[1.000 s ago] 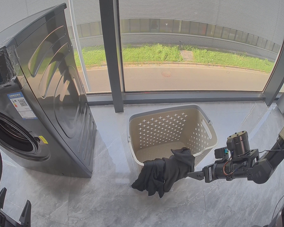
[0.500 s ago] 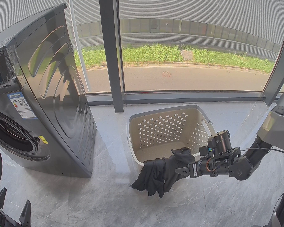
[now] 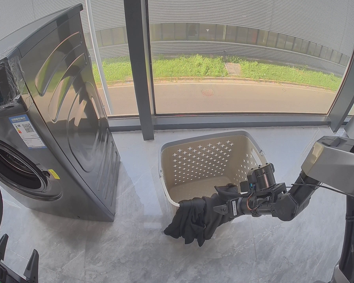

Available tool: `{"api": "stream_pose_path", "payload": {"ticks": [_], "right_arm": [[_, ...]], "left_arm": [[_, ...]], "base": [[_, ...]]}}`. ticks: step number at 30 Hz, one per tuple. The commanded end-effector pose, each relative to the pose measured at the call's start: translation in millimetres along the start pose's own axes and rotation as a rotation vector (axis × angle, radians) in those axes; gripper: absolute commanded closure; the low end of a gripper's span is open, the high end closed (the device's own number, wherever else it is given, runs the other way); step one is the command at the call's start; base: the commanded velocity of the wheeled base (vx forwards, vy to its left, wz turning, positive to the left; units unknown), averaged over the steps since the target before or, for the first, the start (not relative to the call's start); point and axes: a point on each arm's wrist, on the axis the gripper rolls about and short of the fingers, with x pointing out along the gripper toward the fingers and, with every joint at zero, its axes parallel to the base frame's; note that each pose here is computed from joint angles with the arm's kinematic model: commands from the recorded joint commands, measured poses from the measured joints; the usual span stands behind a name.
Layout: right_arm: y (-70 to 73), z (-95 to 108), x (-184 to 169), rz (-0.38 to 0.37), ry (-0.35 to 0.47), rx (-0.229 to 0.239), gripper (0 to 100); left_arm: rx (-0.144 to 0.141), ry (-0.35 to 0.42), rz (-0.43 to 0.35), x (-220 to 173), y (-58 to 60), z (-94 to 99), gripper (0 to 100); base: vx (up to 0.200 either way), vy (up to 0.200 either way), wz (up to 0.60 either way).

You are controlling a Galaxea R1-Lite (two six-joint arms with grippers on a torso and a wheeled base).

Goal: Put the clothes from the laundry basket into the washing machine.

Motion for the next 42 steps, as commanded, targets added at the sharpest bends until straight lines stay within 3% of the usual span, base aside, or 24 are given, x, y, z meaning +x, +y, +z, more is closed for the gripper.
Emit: {"api": "stream_pose_path", "payload": {"ticks": [1, 27, 28, 42], "right_arm": [[-4.1, -1.5, 11.8, -0.011, 0.008, 0.004, 0], [-2.3, 7.1, 28.4, -0.027, -0.033, 0.017, 0], [-1.7, 7.0, 28.5, -0.026, -0.032, 0.017, 100], [5.6, 4.3, 15.5, -0.013, -0.024, 0.014, 100]], "left_arm": [[0.0, 0.0, 0.0, -0.1, 0.0, -4.8, 0], [-0.009, 0.001, 0.0, -0.1, 0.0, -5.0, 0], [-0.009, 0.001, 0.0, -0.1, 0.0, -5.0, 0], [-0.011, 0.0, 0.0, -0.1, 0.0, -4.8, 0]], "base": [[0.0, 0.0, 0.0], [0.0, 0.0, 0.0], [0.0, 0.0, 0.0], [0.0, 0.0, 0.0]]}}
